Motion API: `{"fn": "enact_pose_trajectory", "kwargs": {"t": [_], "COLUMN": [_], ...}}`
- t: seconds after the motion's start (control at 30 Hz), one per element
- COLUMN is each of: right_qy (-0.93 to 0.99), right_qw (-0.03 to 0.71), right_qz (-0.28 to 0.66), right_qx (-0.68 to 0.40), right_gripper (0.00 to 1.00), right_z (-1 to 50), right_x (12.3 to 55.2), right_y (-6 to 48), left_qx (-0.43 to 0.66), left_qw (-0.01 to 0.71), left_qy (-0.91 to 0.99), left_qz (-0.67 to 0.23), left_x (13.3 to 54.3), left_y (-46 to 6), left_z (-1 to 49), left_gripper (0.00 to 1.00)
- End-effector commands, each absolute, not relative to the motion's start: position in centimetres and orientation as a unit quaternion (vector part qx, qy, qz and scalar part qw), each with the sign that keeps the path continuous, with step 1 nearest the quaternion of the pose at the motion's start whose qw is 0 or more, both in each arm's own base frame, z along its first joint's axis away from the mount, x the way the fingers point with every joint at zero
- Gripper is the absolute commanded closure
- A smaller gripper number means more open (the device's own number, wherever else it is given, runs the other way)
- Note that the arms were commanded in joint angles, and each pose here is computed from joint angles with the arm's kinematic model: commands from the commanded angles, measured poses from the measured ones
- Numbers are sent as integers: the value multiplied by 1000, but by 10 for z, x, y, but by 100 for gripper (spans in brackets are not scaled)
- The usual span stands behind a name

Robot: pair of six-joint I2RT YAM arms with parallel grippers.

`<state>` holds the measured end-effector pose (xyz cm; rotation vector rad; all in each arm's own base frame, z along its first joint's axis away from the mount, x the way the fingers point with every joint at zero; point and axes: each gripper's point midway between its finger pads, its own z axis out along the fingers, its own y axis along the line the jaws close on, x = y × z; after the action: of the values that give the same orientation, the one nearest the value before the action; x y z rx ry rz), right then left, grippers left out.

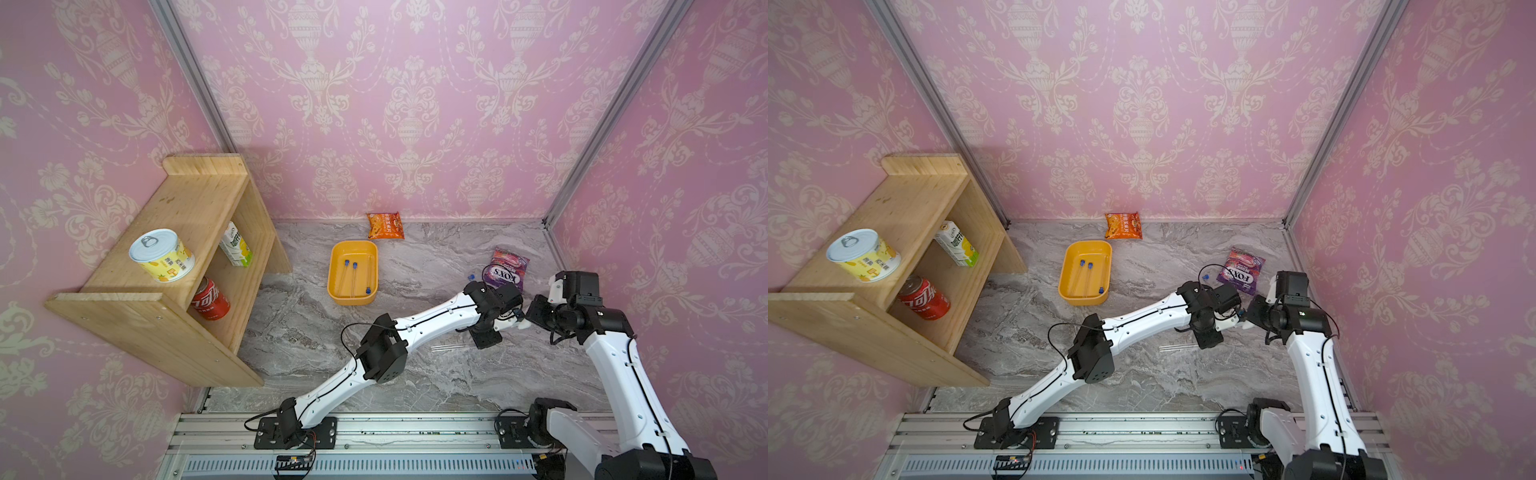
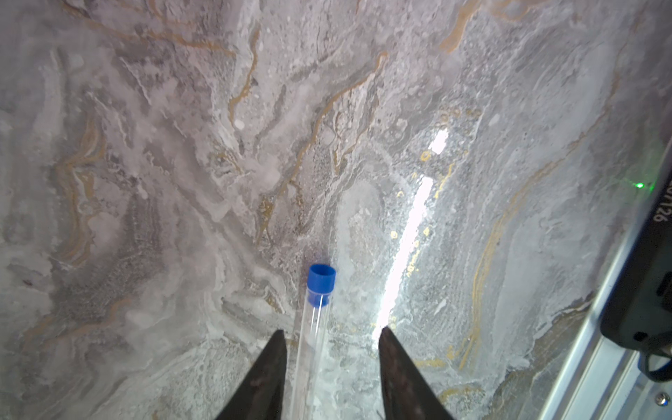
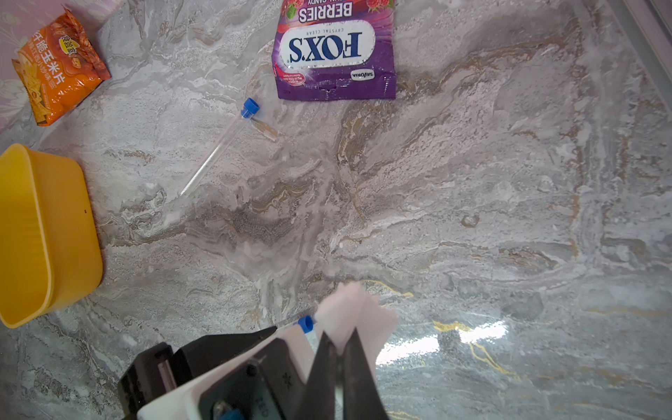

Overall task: Wipe the exteriors of test tubes
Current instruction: Pick up the test tube at the center of the board.

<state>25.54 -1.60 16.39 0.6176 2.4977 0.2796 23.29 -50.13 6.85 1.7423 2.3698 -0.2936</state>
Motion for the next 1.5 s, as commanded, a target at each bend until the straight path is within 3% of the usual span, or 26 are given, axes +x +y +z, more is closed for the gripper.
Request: {"fn": "enact_pose_trajectory", "kwargs": {"t": [0.0,1.47], "right_qy": [927,912], "right_qw": [287,323], "right_qz": [107,31], "right_qx": [218,252], "right_gripper": [100,100], "right_z": [168,180], "right_x": [253,240], "right_y": [-15,-43], "left_qx": [600,599], "left_qw": [77,72], "left_qy": [792,793], "left_qz": [-77,-89], "left_x": [232,240], "left_y": [-492,-506], "left_z": [59,17], "left_gripper": [57,63]}}
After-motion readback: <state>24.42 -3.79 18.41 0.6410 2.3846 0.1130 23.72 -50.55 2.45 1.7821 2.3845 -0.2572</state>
